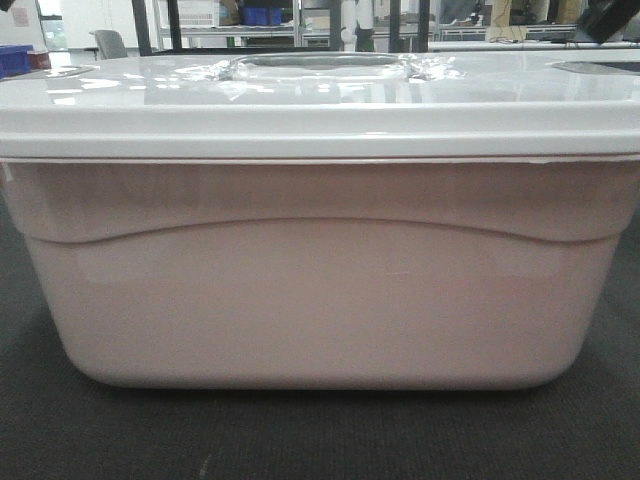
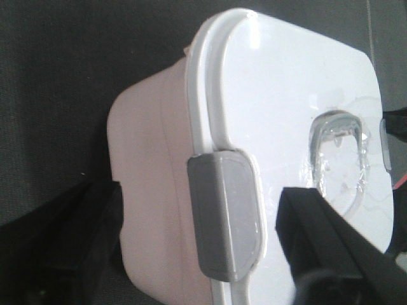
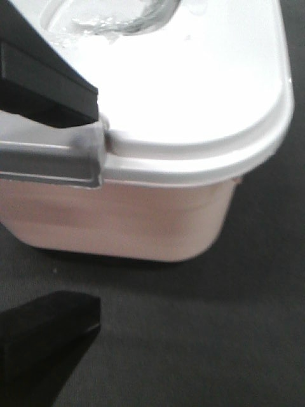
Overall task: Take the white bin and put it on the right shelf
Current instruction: 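Close both grippers on the white lid rim at the bin's ends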
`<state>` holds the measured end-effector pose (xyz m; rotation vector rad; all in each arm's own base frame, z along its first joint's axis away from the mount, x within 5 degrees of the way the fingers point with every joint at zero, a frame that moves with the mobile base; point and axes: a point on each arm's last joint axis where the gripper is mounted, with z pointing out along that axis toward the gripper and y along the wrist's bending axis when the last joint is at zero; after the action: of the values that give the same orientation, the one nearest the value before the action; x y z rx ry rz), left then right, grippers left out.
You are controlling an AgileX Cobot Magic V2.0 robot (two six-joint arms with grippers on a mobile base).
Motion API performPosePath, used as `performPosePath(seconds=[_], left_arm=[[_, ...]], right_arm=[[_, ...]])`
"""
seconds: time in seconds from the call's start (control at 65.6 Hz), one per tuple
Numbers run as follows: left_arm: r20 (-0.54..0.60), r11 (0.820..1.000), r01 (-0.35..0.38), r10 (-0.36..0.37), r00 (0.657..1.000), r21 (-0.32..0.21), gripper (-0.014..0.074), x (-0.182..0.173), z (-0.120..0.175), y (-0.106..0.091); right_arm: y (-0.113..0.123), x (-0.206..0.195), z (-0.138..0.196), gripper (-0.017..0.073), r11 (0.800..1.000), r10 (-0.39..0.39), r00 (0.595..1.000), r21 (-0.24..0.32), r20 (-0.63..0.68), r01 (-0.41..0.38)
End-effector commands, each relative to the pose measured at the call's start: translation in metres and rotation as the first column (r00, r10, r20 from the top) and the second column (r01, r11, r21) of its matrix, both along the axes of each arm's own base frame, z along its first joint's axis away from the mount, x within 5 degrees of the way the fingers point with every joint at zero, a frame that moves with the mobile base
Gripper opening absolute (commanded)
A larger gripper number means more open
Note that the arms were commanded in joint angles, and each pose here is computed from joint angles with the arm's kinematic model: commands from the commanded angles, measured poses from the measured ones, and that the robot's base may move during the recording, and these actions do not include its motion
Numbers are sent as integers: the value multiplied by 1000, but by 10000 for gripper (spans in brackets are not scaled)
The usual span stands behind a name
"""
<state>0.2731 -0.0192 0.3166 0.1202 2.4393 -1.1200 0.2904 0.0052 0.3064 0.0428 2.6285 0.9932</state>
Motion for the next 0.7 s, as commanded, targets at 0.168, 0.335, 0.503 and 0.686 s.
performPosePath(seconds=[0.168, 0.335, 0.503, 0.686], left_arm=[[48, 992, 58, -53, 997, -116, 400, -6, 20, -8], [63, 990, 65, -57, 996, -129, 400, -6, 21, -8], [61, 988, 86, -79, 995, -126, 400, -7, 21, -12], [64, 985, 124, -117, 991, -120, 400, -8, 20, -24]], right_arm=[[13, -24, 11, 624, 987, 95, 995, 131, 17, -96], [15, -22, 14, 624, 980, 91, 995, 172, 43, -97], [18, -21, 17, 624, 974, 83, 995, 209, 54, -93], [27, -22, 17, 624, 970, 118, 992, 209, 54, -127]])
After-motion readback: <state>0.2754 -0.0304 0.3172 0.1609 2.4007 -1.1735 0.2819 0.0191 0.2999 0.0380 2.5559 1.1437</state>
